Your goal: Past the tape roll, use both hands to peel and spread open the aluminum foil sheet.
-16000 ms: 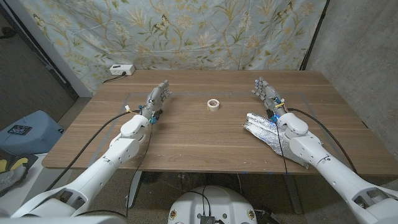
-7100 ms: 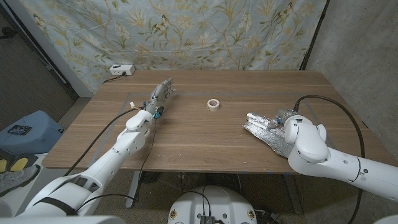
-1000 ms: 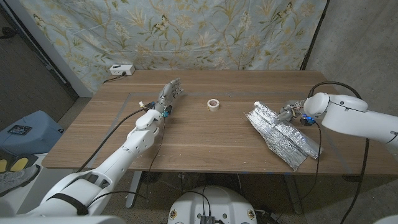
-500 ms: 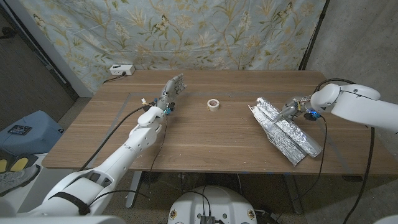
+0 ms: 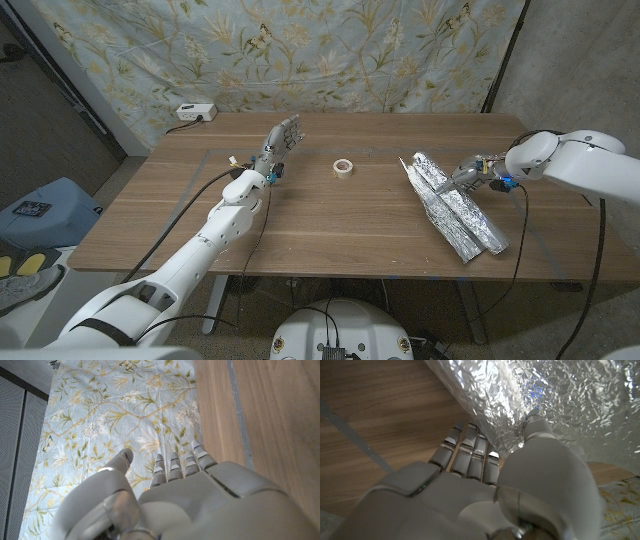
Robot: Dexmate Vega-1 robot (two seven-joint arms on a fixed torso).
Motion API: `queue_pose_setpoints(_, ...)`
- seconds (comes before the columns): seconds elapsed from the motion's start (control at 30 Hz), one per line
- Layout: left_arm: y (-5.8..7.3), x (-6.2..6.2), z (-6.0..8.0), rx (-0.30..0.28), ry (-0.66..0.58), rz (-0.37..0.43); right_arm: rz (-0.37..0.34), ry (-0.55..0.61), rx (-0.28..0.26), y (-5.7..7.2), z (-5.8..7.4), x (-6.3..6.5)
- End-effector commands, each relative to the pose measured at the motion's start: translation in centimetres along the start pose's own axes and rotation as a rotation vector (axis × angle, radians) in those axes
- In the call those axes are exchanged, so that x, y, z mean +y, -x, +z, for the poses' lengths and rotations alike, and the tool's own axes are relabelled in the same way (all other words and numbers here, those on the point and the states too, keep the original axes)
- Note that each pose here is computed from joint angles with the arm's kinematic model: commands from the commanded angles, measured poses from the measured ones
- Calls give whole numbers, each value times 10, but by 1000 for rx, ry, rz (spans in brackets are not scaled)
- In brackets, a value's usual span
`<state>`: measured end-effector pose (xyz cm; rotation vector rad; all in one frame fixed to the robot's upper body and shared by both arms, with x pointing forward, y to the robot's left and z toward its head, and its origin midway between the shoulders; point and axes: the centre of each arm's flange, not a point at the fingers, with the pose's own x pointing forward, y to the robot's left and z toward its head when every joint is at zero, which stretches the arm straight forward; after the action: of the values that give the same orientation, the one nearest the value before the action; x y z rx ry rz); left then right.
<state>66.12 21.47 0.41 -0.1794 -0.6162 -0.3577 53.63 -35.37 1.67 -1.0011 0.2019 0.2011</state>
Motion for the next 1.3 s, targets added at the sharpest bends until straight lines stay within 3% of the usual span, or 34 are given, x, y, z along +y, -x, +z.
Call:
queue_pose_setpoints(0.03,5,-5,5,-7,18,-15,31,-93,-29,-4,2,-3)
queue_pose_setpoints(0.53,0,-3,1,-1,43,-32,84,-209,-45,-19,5,-6)
queue_pose_setpoints(0.97,-3,-3,0,13,48,-49,124,-345,-66,-30,-5,-6)
queue_pose_setpoints(1.2,-4,-13,8,34,25,-66,130,-400,-72,-32,-10,-5)
queue_pose_setpoints(1.3,-2,-21,16,70,-9,-31,127,-410,-75,-33,-9,-6)
